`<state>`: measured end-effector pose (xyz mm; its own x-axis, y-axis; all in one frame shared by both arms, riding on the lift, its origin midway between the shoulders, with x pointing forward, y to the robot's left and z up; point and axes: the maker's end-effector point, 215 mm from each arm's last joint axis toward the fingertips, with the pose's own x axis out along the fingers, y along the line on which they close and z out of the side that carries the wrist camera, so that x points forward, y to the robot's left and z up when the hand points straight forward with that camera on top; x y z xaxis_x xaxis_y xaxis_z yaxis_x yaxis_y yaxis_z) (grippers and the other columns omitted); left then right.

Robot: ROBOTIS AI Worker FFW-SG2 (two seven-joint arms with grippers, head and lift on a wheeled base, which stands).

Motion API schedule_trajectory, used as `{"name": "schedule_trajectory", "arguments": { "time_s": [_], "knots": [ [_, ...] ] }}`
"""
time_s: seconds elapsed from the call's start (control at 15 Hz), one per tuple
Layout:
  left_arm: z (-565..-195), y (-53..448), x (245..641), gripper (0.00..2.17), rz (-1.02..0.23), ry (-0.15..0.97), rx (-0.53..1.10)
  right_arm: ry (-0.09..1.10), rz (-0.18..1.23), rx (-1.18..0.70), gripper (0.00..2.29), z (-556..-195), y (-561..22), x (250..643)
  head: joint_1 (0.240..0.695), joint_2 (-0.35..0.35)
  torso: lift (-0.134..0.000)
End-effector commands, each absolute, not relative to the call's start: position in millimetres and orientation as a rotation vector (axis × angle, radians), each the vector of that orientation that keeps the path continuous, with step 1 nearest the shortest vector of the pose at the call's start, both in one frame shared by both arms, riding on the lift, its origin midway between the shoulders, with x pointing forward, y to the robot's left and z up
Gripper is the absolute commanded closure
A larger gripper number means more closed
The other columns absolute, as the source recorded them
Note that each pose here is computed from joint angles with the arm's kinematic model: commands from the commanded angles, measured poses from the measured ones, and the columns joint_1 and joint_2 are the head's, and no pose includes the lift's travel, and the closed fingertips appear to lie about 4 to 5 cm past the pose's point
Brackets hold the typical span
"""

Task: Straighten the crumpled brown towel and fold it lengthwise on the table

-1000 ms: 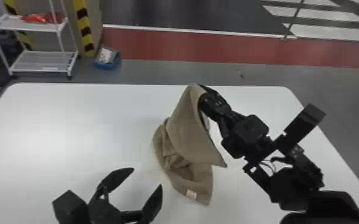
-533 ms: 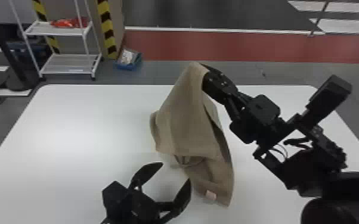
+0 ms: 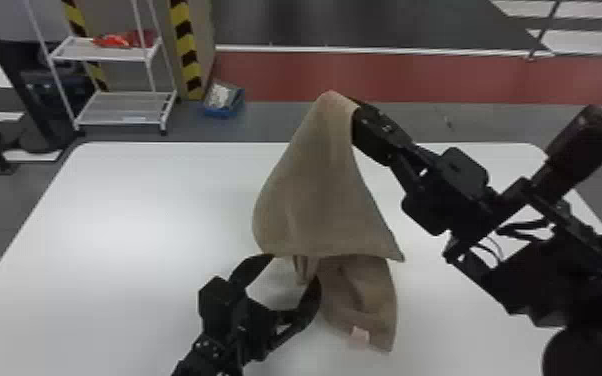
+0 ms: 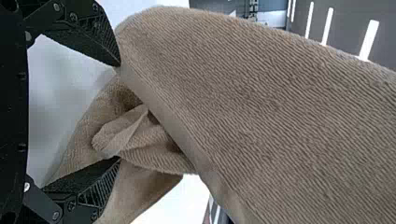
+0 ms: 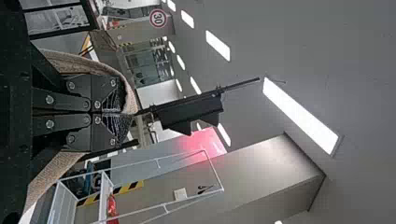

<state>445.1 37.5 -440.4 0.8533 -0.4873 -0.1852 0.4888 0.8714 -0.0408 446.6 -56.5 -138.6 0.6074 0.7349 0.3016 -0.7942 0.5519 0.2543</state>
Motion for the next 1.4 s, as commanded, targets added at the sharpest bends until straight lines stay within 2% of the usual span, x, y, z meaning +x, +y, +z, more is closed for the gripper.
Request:
{"name": "schedule_trajectory", "arguments": {
  "time_s": [0.0,0.4,0.53,0.93,1.33],
  "knots": [
    [-444.6,36.6,447.8,0.2,-0.513,0.199,0.011,-0.186,0.904,0.411,2.2,-123.1,-70.7,448.3,0.695,-0.021,-0.124],
    [-448.2,36.2,453.5,0.2,-0.519,0.21,0.029,-0.245,0.879,0.471,2.2,-87.6,-115.7,459.3,0.695,-0.071,-0.124],
    [-456.7,32.8,453.3,0.2,-0.534,0.229,0.036,-0.245,0.879,0.47,2.2,-86.0,-116.5,461.2,0.695,-0.093,-0.124],
    [-447.4,-1.2,448.2,0.2,-0.604,0.211,0.028,-0.237,0.866,0.464,2.2,-88.2,-118.9,469.6,0.695,-0.128,-0.124],
    [-467.6,-30.5,433.2,0.19,-0.681,0.301,0.033,-0.238,0.844,0.481,2.2,-89.3,-132.5,484.2,0.695,-0.18,-0.124]
  ]
}}
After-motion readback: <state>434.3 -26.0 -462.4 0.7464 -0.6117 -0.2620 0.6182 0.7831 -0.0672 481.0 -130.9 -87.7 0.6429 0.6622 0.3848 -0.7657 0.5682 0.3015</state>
